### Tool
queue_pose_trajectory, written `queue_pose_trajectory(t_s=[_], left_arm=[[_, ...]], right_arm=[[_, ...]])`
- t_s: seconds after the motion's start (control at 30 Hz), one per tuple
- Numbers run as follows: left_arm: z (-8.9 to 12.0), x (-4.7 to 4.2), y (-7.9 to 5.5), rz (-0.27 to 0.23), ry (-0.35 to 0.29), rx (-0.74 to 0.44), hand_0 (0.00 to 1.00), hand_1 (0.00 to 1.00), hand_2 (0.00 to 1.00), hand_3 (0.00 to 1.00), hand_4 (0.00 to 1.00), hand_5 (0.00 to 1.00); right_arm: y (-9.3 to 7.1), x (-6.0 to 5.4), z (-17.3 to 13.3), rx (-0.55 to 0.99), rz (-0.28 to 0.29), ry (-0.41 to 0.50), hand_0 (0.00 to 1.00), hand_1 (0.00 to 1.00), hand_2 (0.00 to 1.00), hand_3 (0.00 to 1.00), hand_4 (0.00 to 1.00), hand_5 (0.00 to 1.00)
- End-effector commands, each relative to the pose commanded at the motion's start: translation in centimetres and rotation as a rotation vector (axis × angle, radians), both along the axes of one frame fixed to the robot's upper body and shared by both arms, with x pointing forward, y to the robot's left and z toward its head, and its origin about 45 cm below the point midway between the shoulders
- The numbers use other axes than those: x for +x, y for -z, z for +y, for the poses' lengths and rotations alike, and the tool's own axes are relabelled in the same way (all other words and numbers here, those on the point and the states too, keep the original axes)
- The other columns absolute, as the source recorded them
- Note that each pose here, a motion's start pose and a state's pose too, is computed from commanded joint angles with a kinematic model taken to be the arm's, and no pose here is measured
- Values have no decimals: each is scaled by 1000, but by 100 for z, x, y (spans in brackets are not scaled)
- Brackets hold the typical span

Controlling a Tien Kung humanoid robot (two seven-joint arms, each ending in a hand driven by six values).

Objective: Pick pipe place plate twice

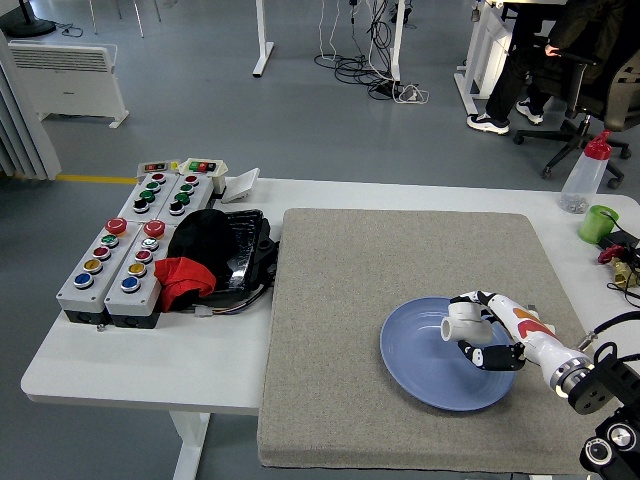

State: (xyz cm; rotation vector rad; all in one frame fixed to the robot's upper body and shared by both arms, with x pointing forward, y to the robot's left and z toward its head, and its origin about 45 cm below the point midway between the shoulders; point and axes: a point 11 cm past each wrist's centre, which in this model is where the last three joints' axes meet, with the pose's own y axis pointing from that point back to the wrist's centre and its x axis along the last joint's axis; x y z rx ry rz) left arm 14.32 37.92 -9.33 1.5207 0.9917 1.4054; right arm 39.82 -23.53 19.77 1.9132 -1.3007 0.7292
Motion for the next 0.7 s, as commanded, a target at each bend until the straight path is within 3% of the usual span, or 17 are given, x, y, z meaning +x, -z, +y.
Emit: queue_pose_trajectory(t_s=[0.1, 0.13, 0.3, 0.33, 0.6, 0.7], left_arm=[[-5, 4, -1, 1, 1, -1, 583, 576, 585, 487, 408, 998], [-6, 5, -1, 1, 2, -1, 583, 576, 585, 487, 408, 998], [-12, 8, -1, 3, 5, -2, 583, 576, 585, 487, 408, 998], [-13, 9, -1, 3, 6, -3, 583, 575, 584, 487, 407, 998], [-15, 4, 0, 7, 7, -3, 584, 576, 584, 487, 408, 998], [-21, -8, 5, 9, 7, -4, 584, 576, 584, 487, 408, 998]], right_arm=[[38, 33, -12, -65, 6, -4, 828, 786, 744, 663, 399, 45], [38, 38, -14, -74, 1, -7, 998, 946, 998, 945, 755, 245], [-18, 48, -29, -51, -15, -17, 998, 946, 998, 945, 755, 245], [-27, 49, -35, -45, -16, -17, 998, 956, 998, 998, 812, 287], [-152, 58, -147, 26, -22, -2, 998, 959, 998, 998, 835, 316], [-188, 103, -271, 33, -39, 45, 998, 959, 998, 998, 835, 316]])
